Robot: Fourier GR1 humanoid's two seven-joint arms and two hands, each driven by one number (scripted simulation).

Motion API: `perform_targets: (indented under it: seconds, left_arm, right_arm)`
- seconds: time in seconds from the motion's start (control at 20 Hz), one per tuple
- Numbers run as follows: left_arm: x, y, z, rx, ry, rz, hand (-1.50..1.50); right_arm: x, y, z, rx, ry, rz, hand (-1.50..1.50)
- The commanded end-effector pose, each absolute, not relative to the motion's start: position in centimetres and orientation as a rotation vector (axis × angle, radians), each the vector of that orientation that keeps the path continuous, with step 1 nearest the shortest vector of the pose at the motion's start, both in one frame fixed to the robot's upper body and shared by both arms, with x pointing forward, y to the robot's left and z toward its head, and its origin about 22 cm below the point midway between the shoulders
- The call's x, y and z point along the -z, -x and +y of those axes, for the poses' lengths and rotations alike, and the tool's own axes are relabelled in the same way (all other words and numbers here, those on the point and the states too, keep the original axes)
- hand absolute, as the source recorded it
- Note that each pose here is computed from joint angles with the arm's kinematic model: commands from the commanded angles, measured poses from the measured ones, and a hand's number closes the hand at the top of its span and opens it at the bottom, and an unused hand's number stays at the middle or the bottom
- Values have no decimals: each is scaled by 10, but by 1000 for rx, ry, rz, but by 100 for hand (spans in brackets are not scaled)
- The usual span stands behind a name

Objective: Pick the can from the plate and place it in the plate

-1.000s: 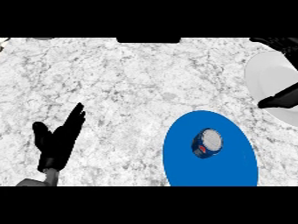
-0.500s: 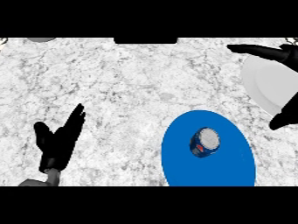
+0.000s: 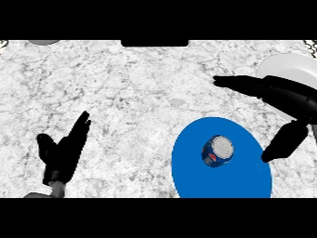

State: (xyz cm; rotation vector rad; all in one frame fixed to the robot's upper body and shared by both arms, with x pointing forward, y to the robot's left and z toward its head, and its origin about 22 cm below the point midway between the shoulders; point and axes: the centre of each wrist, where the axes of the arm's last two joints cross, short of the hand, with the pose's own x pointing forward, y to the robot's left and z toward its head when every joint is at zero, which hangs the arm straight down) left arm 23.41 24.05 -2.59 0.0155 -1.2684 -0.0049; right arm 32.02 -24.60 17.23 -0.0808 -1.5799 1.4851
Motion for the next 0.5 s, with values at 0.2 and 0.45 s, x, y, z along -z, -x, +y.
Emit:
perform_targets:
  seconds: [0.2,0.45]
  left_arm:
    - [25,-229,248,-3,-8,-1198,0]
    - [43,-225,223,1,-10,-1192,0]
  right_arm:
    - [-149,-299,-220,-1548,86,-1444,-150]
    - [-130,-276,-224,-1565,61,-1446,-150]
